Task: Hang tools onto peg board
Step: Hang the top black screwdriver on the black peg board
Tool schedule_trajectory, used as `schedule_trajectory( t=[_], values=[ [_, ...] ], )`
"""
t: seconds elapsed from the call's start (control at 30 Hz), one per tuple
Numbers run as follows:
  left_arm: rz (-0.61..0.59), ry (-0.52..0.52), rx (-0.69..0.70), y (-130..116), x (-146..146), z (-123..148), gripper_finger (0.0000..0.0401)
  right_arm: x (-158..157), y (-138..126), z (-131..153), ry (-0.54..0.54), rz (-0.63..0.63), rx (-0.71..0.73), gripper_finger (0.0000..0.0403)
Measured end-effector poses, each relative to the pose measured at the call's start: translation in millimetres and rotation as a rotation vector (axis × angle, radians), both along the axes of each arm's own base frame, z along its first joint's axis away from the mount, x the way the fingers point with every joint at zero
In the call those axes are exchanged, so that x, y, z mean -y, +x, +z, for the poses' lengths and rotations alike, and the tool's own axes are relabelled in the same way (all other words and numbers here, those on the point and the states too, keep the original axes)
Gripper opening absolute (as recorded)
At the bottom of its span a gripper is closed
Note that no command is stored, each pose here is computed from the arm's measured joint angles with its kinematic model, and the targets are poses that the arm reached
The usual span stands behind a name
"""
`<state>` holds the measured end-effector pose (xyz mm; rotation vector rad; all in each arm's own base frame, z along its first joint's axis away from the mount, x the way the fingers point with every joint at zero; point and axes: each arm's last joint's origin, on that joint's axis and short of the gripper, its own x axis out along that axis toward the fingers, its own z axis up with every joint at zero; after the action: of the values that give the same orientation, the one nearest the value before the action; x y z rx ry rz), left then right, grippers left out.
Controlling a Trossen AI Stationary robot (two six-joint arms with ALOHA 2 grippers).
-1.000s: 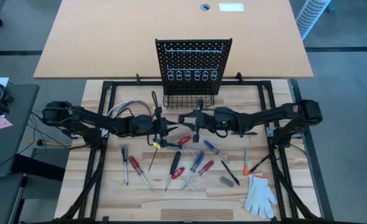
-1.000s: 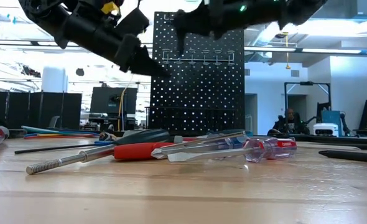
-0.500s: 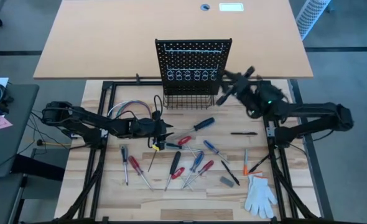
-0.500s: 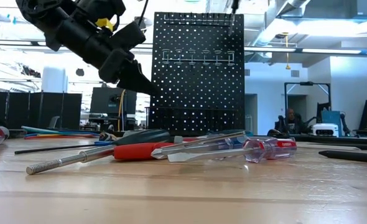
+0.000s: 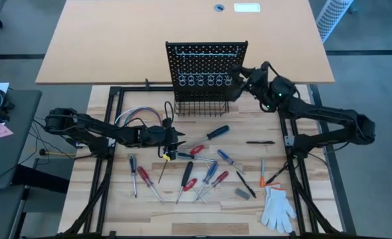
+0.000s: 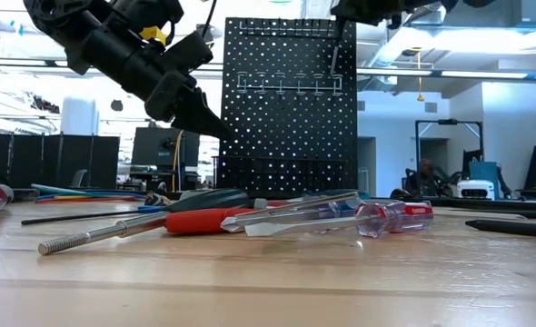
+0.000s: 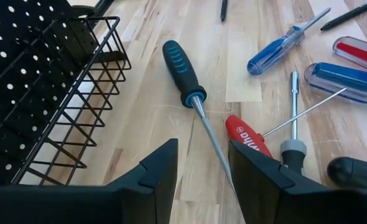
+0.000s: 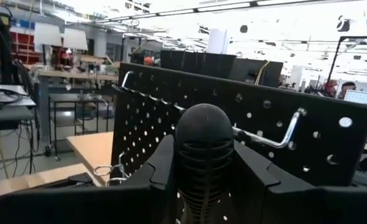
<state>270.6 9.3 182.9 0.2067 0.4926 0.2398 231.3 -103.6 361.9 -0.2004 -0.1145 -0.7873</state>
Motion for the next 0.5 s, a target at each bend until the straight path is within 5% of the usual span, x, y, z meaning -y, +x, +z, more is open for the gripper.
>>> schedule_trajectory(
  t=[0.5],
  values=[
    [0.0, -0.003, 0.019, 0.8, 0.1, 1.5, 0.0135, -0.7, -0.3, 20.6, 0.03, 0.002, -0.075, 0.0099]
  ],
)
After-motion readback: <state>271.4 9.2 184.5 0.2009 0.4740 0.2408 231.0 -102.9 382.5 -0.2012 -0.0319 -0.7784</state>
